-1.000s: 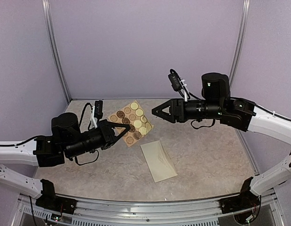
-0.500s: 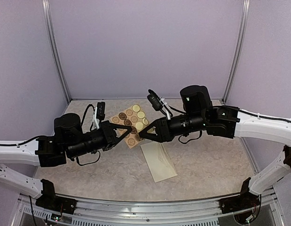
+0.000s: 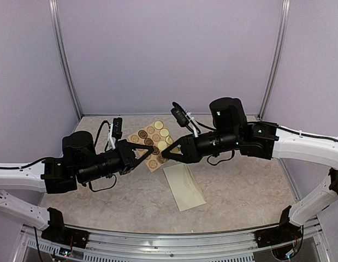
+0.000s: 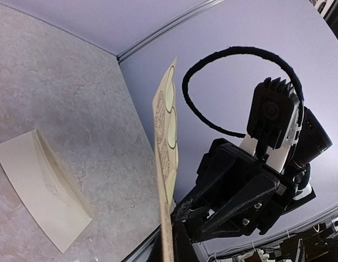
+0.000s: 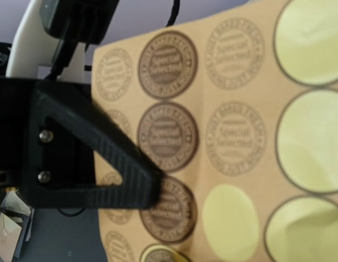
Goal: Place the letter into the envelope and seal it
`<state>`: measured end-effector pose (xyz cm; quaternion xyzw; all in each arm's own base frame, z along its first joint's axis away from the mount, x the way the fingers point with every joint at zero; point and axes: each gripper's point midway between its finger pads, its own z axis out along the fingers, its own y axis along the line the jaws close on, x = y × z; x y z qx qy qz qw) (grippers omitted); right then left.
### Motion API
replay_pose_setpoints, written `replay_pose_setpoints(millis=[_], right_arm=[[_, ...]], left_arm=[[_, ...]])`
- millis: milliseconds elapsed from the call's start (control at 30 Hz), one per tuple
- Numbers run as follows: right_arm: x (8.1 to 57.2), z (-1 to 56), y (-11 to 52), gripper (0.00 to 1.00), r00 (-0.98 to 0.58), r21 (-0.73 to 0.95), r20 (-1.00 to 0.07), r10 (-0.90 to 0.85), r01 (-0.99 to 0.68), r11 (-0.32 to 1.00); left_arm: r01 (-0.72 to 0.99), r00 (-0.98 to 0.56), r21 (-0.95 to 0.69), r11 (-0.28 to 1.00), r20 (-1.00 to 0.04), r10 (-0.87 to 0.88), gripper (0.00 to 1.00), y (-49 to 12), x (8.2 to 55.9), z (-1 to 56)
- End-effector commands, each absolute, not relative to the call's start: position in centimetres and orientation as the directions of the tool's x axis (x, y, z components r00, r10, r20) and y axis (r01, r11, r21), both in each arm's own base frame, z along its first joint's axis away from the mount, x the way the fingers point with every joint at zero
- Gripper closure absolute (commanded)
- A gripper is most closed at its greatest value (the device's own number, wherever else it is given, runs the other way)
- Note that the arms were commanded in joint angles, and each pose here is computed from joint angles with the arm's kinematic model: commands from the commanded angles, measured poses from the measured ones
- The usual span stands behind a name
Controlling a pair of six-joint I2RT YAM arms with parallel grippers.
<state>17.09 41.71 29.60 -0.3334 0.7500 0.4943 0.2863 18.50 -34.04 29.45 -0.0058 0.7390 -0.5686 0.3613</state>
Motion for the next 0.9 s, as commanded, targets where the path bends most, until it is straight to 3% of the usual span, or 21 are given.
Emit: replay_pose_setpoints(millis=[0, 233, 500, 867], right_arm=[[17.0, 29.9, 42.3, 0.81, -0.611, 0.553, -0.76, -0.221, -0.787, 0.274], [17.0, 29.7, 42.5, 0.86, -0.614, 0.557, -0.756, -0.227, -0.785, 0.271], [17.0, 29.9, 42.5, 1.0, -0.611, 0.555, -0.761, -0.221, -0.788, 0.269], [16.9, 30.4, 42.4, 1.0, -0.605, 0.553, -0.768, -0.21, -0.792, 0.259]], left_arm=[[0.411, -0.739, -0.848, 0.334, -0.524, -0.423, 1.0, -34.2, 18.4, 29.6], [0.409, -0.741, -0.851, 0.33, -0.52, -0.425, 1.0, -34.2, 18.4, 29.5], [0.401, -0.739, -0.851, 0.34, -0.519, -0.428, 1.0, -34.1, 18.5, 29.3], [0.34, -0.741, -0.853, 0.395, -0.502, -0.446, 1.0, -33.5, 19.2, 27.9]])
